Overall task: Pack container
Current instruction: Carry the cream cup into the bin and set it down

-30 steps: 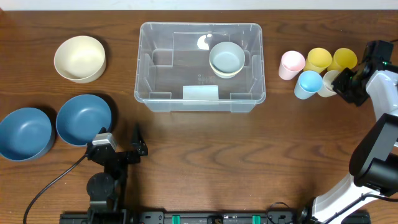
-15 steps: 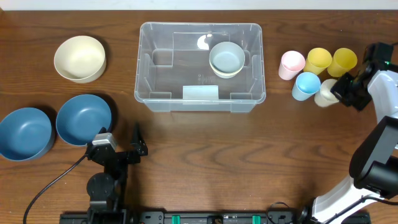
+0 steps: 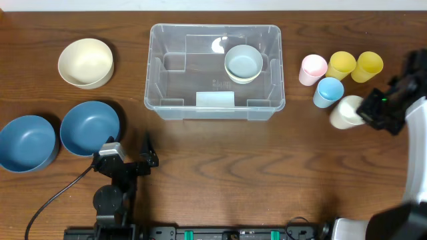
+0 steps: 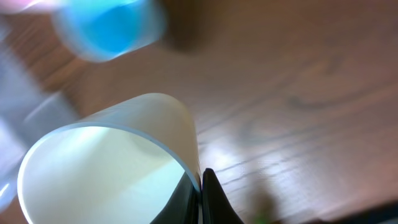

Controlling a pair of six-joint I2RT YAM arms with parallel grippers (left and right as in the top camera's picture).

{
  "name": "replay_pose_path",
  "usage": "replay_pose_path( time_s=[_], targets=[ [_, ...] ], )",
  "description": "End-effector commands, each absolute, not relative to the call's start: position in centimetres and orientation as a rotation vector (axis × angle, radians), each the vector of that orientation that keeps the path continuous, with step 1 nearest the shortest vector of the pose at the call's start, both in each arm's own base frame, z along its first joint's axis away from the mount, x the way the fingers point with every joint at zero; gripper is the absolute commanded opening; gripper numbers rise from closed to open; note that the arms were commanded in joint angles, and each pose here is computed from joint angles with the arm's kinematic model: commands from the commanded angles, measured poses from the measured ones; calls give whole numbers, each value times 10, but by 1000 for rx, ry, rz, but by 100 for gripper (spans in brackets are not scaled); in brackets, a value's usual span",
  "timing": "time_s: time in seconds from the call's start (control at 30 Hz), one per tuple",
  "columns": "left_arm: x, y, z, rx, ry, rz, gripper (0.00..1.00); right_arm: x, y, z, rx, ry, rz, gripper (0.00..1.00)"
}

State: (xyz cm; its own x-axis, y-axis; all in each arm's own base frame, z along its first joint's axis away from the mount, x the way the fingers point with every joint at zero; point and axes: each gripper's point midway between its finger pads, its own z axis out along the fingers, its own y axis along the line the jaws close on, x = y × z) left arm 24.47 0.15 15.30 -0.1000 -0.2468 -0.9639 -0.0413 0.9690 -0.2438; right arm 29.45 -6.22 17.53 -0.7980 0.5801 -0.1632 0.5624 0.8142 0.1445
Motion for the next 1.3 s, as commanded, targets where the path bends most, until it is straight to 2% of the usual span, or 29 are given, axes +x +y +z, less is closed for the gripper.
replay_pose_path(
  time_s=[0.0, 0.23, 0.47, 0.7, 0.9, 1.27],
  targets=[
    [244, 4, 136, -238, 1713, -161, 98, 303, -8, 205, 555, 2782, 213, 1],
    [244, 4, 136, -238, 1713, -161, 98, 331, 80, 259, 202, 2618, 269, 1],
    [244, 4, 136, -237, 1714, -160, 98, 367, 130, 284, 94, 2506, 341, 1],
    [244, 4, 136, -238, 1713, -161, 98, 406, 152, 243, 64, 2605, 323, 1],
    [244, 4, 136, -238, 1713, -161, 98, 405, 168, 196, -7, 2801, 279, 1],
    [244, 4, 136, -238, 1713, -161, 98, 416, 193, 191, -155, 2831, 271, 1]
  ],
)
